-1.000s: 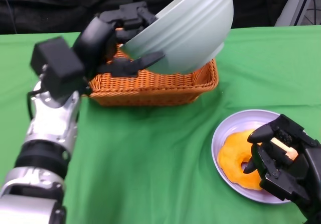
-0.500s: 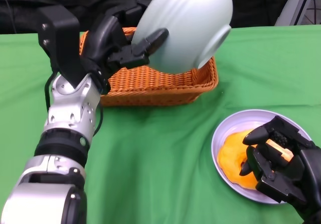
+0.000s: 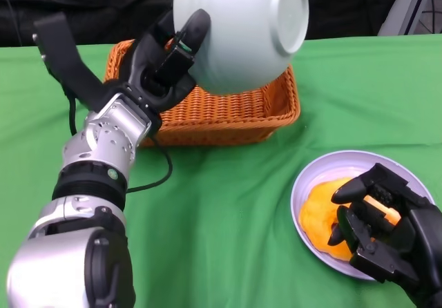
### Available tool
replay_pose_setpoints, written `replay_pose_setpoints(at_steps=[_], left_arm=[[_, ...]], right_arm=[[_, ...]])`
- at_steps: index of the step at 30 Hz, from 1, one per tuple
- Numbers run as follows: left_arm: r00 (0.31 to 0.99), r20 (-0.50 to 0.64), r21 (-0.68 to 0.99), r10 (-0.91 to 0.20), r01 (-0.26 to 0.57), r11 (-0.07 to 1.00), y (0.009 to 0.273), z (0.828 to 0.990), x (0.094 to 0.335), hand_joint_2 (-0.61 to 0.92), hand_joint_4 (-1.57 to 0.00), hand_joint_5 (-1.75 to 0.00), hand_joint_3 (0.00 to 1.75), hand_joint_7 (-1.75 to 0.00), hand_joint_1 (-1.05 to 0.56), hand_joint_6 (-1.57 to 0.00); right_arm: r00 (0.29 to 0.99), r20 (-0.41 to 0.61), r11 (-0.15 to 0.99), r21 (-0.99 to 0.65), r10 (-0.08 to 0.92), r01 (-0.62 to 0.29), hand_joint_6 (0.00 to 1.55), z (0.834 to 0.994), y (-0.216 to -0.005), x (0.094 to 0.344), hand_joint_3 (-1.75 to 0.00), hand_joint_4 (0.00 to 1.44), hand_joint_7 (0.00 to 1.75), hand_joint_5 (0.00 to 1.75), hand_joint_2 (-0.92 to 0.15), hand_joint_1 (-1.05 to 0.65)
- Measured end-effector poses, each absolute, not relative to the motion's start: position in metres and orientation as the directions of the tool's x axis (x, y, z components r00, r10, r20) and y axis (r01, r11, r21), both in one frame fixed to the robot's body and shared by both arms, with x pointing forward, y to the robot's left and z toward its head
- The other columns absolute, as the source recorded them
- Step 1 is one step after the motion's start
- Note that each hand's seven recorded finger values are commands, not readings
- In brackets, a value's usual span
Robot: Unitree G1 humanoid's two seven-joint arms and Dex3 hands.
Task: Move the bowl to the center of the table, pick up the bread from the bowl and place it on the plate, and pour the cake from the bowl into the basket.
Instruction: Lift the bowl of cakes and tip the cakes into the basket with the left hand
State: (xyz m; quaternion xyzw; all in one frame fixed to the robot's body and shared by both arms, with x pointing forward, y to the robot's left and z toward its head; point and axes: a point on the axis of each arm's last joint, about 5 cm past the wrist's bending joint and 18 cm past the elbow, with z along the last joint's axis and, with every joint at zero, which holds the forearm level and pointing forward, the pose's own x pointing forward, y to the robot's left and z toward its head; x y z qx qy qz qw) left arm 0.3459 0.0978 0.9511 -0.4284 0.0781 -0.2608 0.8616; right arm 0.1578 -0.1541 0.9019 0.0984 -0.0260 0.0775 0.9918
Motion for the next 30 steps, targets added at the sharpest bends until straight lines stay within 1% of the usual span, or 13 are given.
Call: replay_pose_setpoints(at_steps=[3,7,8,10,15,19,22,24,28,30], left_arm=[[0.849,0.07,-0.829,-0.524,0.342,0.443,0.097,0.951,0.347,0.81,-0.71,-1.74,0.69,-1.57,-0.22,-0.63],[0.847,0.079,-0.89,-0.525,0.297,0.346,0.096,0.955,0.349,0.81,-0.73,-1.74,0.71,-1.57,-0.24,-0.61],[0.848,0.082,-0.899,-0.524,0.289,0.328,0.096,0.956,0.35,0.87,-0.72,-1.75,0.63,-1.59,-0.26,-0.61],[0.851,0.081,-0.914,-0.518,0.271,0.302,0.098,0.956,0.35,0.91,-0.73,-1.75,0.55,-1.58,-0.27,-0.63],[0.859,0.051,-0.931,-0.51,0.225,0.287,0.104,0.949,0.349,0.92,-0.75,-1.75,0.51,-1.59,-0.3,-0.65],[0.855,0.048,-0.94,-0.516,0.214,0.266,0.108,0.948,0.349,0.92,-0.78,-1.75,0.46,-1.62,-0.29,-0.68],[0.851,0.042,-0.948,-0.523,0.199,0.248,0.11,0.947,0.348,0.92,-0.78,-1.75,0.44,-1.67,-0.34,-0.66],[0.849,0.039,-0.95,-0.527,0.195,0.243,0.11,0.946,0.348,0.92,-0.77,-1.75,0.43,-1.7,-0.34,-0.64],[0.848,0.04,-0.95,-0.529,0.197,0.244,0.11,0.946,0.348,0.92,-0.76,-1.75,0.44,-1.74,-0.33,-0.61],[0.843,0.05,-0.944,-0.535,0.214,0.25,0.11,0.946,0.348,0.92,-0.77,-1.75,0.48,-1.71,-0.31,-0.63]], right_arm=[[0.986,0.068,0.968,0.191,0.151,-0.161,0.46,0.902,-0.154,0.158,-0.92,0.55,1.53,1.75,-0.71,-0.07],[0.986,0.067,0.968,0.191,0.154,-0.164,0.45,0.902,-0.154,0.157,-0.93,0.53,1.53,1.75,-0.71,-0.06],[0.986,0.065,0.968,0.192,0.154,-0.164,0.45,0.901,-0.154,0.157,-0.93,0.53,1.53,1.75,-0.71,-0.06],[0.986,0.06,0.967,0.193,0.156,-0.164,0.45,0.9,-0.153,0.156,-0.93,0.52,1.53,1.75,-0.72,-0.05],[0.986,0.062,0.967,0.193,0.156,-0.165,0.44,0.9,-0.153,0.154,-0.93,0.52,1.53,1.75,-0.72,-0.05],[0.984,0.083,0.967,0.188,0.156,-0.169,0.45,0.9,-0.153,0.154,-0.93,0.53,1.53,1.75,-0.72,-0.06],[0.984,0.084,0.967,0.188,0.157,-0.17,0.45,0.9,-0.153,0.154,-0.93,0.53,1.53,1.75,-0.71,-0.06],[0.984,0.084,0.967,0.188,0.157,-0.17,0.44,0.9,-0.153,0.154,-0.93,0.53,1.53,1.75,-0.71,-0.06],[0.984,0.083,0.967,0.187,0.157,-0.17,0.44,0.9,-0.153,0.154,-0.92,0.53,1.53,1.75,-0.71,-0.06],[0.984,0.083,0.968,0.187,0.157,-0.17,0.44,0.9,-0.153,0.154,-0.92,0.53,1.54,1.75,-0.71,-0.05]])
